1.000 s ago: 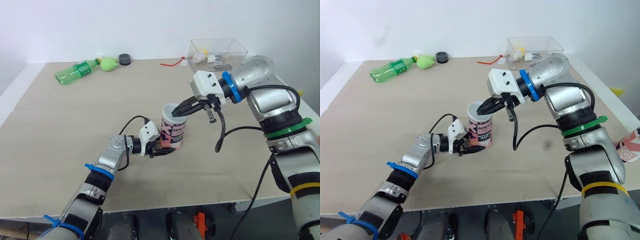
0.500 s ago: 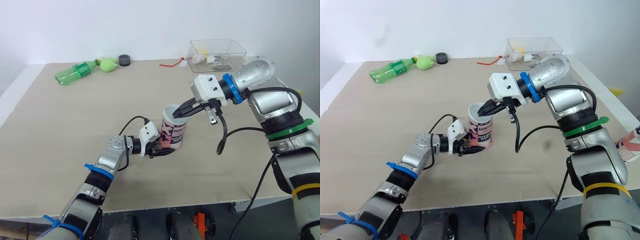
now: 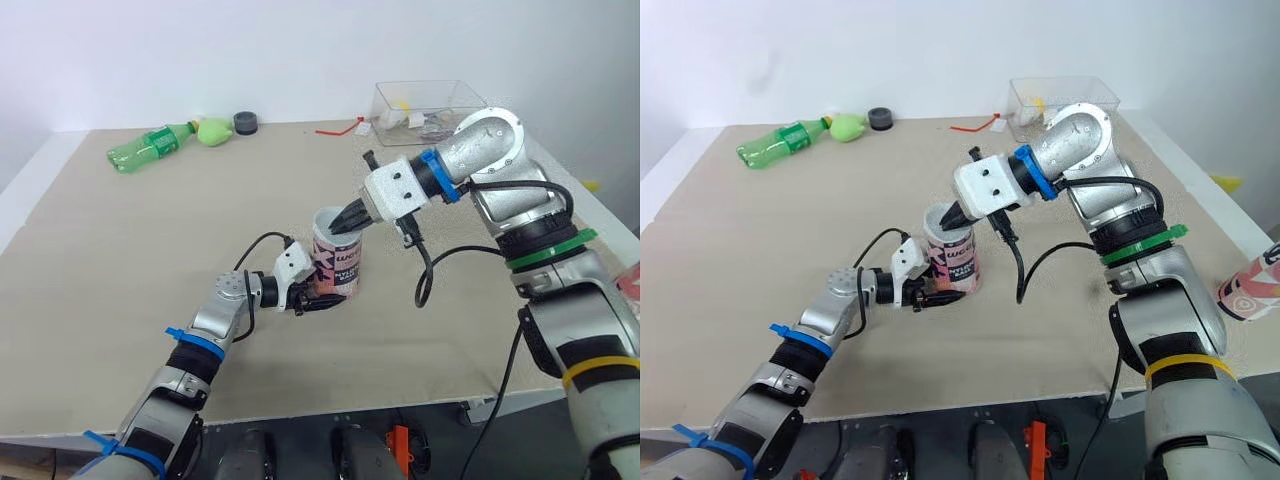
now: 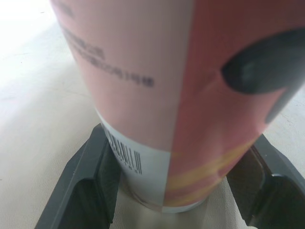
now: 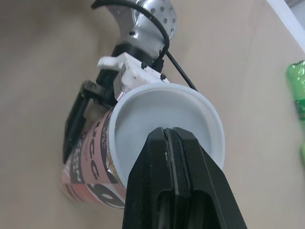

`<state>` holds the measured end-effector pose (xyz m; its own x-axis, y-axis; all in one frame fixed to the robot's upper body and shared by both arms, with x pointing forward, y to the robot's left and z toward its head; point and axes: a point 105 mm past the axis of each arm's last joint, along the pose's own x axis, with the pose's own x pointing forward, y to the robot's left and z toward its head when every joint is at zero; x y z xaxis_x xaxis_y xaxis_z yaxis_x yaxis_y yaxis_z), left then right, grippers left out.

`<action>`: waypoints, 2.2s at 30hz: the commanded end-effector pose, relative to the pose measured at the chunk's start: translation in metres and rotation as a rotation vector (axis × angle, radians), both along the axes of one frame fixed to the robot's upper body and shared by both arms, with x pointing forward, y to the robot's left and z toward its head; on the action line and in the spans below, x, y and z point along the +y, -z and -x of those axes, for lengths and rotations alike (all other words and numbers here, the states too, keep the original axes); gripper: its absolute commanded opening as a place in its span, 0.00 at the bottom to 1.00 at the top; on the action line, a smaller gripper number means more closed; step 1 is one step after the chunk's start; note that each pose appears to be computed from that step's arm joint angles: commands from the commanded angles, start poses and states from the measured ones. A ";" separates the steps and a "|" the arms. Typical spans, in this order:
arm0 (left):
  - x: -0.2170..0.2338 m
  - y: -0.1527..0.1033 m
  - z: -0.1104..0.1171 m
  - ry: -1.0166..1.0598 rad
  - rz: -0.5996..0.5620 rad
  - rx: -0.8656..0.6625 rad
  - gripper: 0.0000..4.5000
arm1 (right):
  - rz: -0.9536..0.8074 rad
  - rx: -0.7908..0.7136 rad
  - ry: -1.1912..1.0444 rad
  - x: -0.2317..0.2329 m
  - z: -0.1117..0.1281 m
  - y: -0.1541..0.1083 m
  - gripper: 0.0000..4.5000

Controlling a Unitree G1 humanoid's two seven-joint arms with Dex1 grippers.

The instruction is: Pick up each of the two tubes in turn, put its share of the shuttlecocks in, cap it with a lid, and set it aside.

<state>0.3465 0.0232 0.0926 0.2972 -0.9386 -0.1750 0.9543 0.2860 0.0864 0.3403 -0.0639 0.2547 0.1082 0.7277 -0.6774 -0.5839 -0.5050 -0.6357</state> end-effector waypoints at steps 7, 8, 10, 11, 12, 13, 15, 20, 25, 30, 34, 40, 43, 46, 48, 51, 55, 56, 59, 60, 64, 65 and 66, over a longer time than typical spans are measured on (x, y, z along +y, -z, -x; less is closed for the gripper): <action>-0.008 -0.012 0.004 0.042 0.028 -0.031 0.60 | 0.003 0.197 0.032 0.008 0.005 0.010 0.01; -0.009 -0.012 0.004 0.043 0.028 -0.031 0.60 | -0.012 0.215 0.035 0.009 0.007 0.007 0.01; -0.009 -0.012 0.004 0.046 0.027 -0.030 0.60 | -0.023 0.245 0.042 0.012 0.009 0.005 0.01; -0.009 -0.012 0.004 0.047 0.027 -0.031 0.60 | -0.025 0.251 0.045 0.012 0.010 0.004 0.01; -0.010 -0.012 0.003 0.048 0.028 -0.031 0.60 | -0.025 0.257 0.048 0.013 0.010 0.005 0.01; -0.010 -0.012 0.003 0.049 0.028 -0.031 0.60 | -0.025 0.261 0.051 0.013 0.010 0.005 0.01; -0.010 -0.012 0.003 0.050 0.029 -0.030 0.60 | -0.023 0.266 0.056 0.013 0.011 0.006 0.01; -0.011 -0.011 0.005 0.052 0.028 -0.026 0.60 | -0.025 0.267 0.064 0.013 0.011 0.004 0.01; -0.011 -0.010 0.005 0.053 0.029 -0.025 0.60 | -0.013 0.226 0.080 0.017 0.005 0.003 0.01; -0.012 -0.012 0.006 0.059 0.029 -0.036 0.60 | 0.016 0.235 0.134 0.015 -0.001 0.005 0.01; -0.012 -0.012 0.007 0.064 0.025 -0.044 0.60 | 0.073 0.286 0.190 0.008 -0.002 0.015 0.01; -0.012 -0.010 0.008 0.064 0.024 -0.041 0.60 | 0.156 0.272 0.229 0.001 -0.006 0.025 0.01; -0.012 -0.010 0.008 0.062 0.024 -0.040 0.60 | 0.200 0.249 0.226 -0.002 -0.007 0.030 0.01; -0.011 -0.011 0.007 0.060 0.026 -0.042 0.60 | 0.220 0.246 0.220 -0.003 -0.007 0.034 0.01; -0.011 -0.013 0.007 0.059 0.029 -0.044 0.60 | 0.225 0.246 0.216 -0.003 -0.007 0.036 0.01; -0.012 -0.015 0.007 0.062 0.036 -0.048 0.60 | 0.236 0.235 0.209 -0.003 -0.008 0.039 0.01; -0.013 -0.018 0.008 0.073 0.044 -0.051 0.60 | 0.253 0.215 0.195 -0.002 -0.009 0.042 0.01; -0.013 -0.019 0.008 0.074 0.044 -0.052 0.60 | 0.257 0.209 0.188 -0.002 -0.009 0.043 0.01; -0.014 -0.020 0.008 0.076 0.047 -0.054 0.60 | 0.278 0.190 0.172 -0.002 -0.009 0.046 0.01; -0.014 -0.021 0.008 0.077 0.048 -0.054 0.60 | 0.284 0.185 0.167 -0.002 -0.009 0.046 0.01; -0.015 -0.024 0.008 0.081 0.057 -0.058 0.60 | 0.318 0.162 0.129 -0.002 -0.007 0.051 0.01; -0.015 -0.024 0.008 0.081 0.057 -0.060 0.60 | 0.326 0.154 0.118 -0.001 -0.007 0.052 0.01; -0.015 -0.024 0.008 0.081 0.057 -0.061 0.60 | 0.334 0.147 0.108 -0.001 -0.006 0.053 0.01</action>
<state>0.3442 0.0194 0.0921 0.2798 -0.9441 -0.1744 0.9599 0.2717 0.0691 0.3439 -0.0509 0.2561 0.1295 0.6258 -0.7692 -0.6487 -0.5332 -0.5430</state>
